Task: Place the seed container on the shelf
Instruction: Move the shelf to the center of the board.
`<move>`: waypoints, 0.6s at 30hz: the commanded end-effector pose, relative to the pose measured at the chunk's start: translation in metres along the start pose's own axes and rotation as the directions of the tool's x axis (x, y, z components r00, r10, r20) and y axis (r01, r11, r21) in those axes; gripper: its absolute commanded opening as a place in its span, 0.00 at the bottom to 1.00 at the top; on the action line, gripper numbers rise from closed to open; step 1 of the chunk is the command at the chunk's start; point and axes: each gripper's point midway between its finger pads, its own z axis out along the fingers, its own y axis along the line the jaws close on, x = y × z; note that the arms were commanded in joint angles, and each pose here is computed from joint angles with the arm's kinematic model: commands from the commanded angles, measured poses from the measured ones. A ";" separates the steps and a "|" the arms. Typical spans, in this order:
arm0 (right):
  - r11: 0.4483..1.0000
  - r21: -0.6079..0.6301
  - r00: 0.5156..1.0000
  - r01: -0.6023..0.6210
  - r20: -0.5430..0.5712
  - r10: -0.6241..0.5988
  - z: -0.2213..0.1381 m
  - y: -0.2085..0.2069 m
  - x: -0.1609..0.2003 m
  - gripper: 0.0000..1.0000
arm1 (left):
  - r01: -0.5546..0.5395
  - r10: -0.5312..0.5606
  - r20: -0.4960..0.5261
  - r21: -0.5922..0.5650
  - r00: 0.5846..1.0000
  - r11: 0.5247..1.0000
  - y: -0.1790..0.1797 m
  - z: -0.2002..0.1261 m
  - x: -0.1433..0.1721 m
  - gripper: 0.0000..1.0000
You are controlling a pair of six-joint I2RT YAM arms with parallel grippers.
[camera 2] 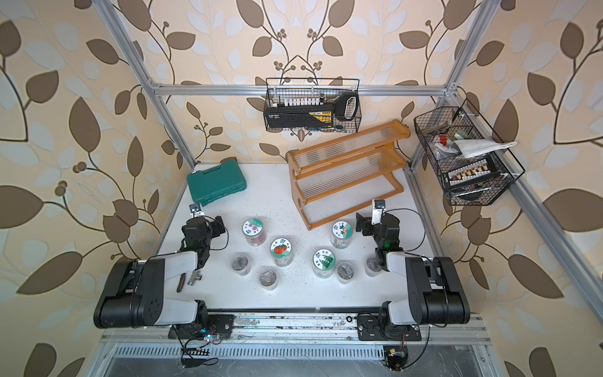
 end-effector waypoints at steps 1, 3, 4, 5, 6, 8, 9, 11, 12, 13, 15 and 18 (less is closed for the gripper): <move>1.000 0.018 1.000 -0.016 -0.009 0.016 -0.009 -0.002 -0.028 0.99 | 0.043 -0.042 0.053 -0.022 0.998 0.999 -0.003 -0.019 -0.050 0.98; 0.997 0.038 0.998 -0.063 -0.028 0.064 -0.016 -0.004 -0.042 0.99 | 0.101 -0.100 0.040 -0.023 0.994 0.995 -0.006 -0.032 -0.070 0.98; 0.994 0.050 0.994 -0.096 -0.045 0.099 -0.020 -0.005 -0.049 0.99 | 0.143 -0.142 0.023 -0.037 0.990 0.989 -0.006 -0.039 -0.079 0.98; 0.989 0.062 0.988 -0.136 -0.062 0.140 -0.025 -0.006 -0.057 0.99 | 0.187 -0.187 0.005 -0.049 0.982 0.981 -0.007 -0.047 -0.088 0.98; 0.982 0.072 0.980 -0.177 -0.074 0.182 -0.029 -0.007 -0.064 0.99 | 0.207 -0.208 -0.013 -0.045 0.978 0.977 -0.011 -0.053 -0.096 0.98; 0.960 0.088 0.951 -0.265 -0.142 0.276 -0.037 -0.004 -0.070 0.99 | 0.221 -0.221 -0.043 -0.005 0.974 0.975 -0.028 -0.068 -0.114 0.98; 0.951 0.083 0.935 -0.296 -0.178 0.307 -0.039 0.000 -0.073 0.99 | 0.210 -0.208 -0.049 0.031 0.977 0.977 -0.040 -0.076 -0.122 0.98; 0.939 0.028 0.901 -0.342 -0.274 0.337 -0.044 0.016 -0.079 0.99 | 0.189 -0.181 -0.069 0.129 0.981 0.973 -0.073 -0.094 -0.137 0.98; 0.930 -0.004 0.886 -0.366 -0.308 0.347 -0.046 0.025 -0.081 0.99 | 0.189 -0.176 -0.082 0.177 0.981 0.966 -0.086 -0.103 -0.144 0.98; 0.915 -0.040 0.868 -0.401 -0.336 0.365 -0.048 0.035 -0.083 0.99 | 0.191 -0.171 -0.104 0.238 0.980 0.952 -0.104 -0.113 -0.150 0.98; 0.881 -0.110 0.844 -0.461 -0.361 0.396 -0.053 0.054 -0.088 0.99 | 0.233 -0.186 -0.170 0.324 0.968 0.917 -0.131 -0.130 -0.159 0.98; 0.841 -0.221 0.845 -0.493 -0.354 0.402 -0.065 0.087 -0.096 0.99 | 0.272 -0.162 -0.273 0.436 0.948 0.858 -0.174 -0.154 -0.168 0.98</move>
